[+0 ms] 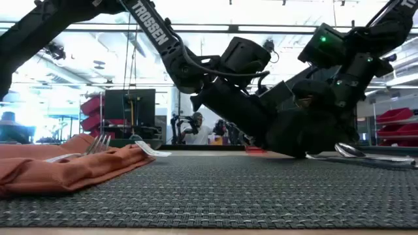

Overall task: Set table place
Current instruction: Put the silver table knife to the left of the silver spoon on the black table placemat

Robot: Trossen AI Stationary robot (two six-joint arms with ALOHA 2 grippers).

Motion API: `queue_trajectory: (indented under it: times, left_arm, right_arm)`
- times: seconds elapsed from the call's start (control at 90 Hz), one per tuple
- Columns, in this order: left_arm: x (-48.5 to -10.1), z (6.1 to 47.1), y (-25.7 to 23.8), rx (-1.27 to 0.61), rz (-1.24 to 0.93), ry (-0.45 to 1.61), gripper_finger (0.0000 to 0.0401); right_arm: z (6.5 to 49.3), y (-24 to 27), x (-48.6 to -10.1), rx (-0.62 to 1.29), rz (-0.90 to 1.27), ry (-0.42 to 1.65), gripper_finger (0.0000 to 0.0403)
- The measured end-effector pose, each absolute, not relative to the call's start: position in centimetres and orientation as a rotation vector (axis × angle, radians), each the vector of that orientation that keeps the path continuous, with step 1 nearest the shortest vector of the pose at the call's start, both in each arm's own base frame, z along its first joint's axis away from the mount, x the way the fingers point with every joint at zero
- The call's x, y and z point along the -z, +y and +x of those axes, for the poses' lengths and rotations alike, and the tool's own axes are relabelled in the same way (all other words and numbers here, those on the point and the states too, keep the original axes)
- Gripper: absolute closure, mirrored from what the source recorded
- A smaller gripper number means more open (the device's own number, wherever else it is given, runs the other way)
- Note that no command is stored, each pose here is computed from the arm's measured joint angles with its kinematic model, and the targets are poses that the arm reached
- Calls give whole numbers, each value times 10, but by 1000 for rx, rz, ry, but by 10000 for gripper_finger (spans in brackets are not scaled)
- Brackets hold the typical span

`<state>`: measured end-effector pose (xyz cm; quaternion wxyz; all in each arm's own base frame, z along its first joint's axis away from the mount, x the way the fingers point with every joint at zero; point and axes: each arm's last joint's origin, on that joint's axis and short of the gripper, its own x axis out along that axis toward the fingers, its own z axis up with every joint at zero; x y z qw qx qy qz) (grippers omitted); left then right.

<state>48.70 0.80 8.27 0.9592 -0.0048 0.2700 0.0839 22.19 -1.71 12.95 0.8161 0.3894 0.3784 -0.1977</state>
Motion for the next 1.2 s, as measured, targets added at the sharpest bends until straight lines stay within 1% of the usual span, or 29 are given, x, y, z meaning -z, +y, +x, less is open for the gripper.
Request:
queue_trajectory:
  times: [0.256,0.367,0.722,0.789,0.867,0.911,1.067,1.2]
  left_arm:
    - [-82,487,8,-172,-6,548,365]
    - [-83,488,8,-172,-8,535,365]
    - [-83,488,8,-172,-9,526,365]
    - [-83,488,8,-172,-9,526,365]
    - [-83,488,8,-172,-8,524,365]
    - [-83,488,8,-173,-8,522,365]
    - [-84,489,8,-174,-8,517,364]
    - [-96,487,5,-160,7,530,364]
  right_arm:
    - [219,-16,-126,395,835,791,326]
    - [215,-16,-121,416,844,790,340]
    - [210,-16,-116,447,816,775,343]
    - [210,-15,-116,445,799,776,358]
    - [210,-14,-116,448,786,776,388]
    - [210,-12,-116,456,774,772,395]
    - [210,-12,-115,487,768,768,401]
    - [213,-11,-119,492,777,757,403]
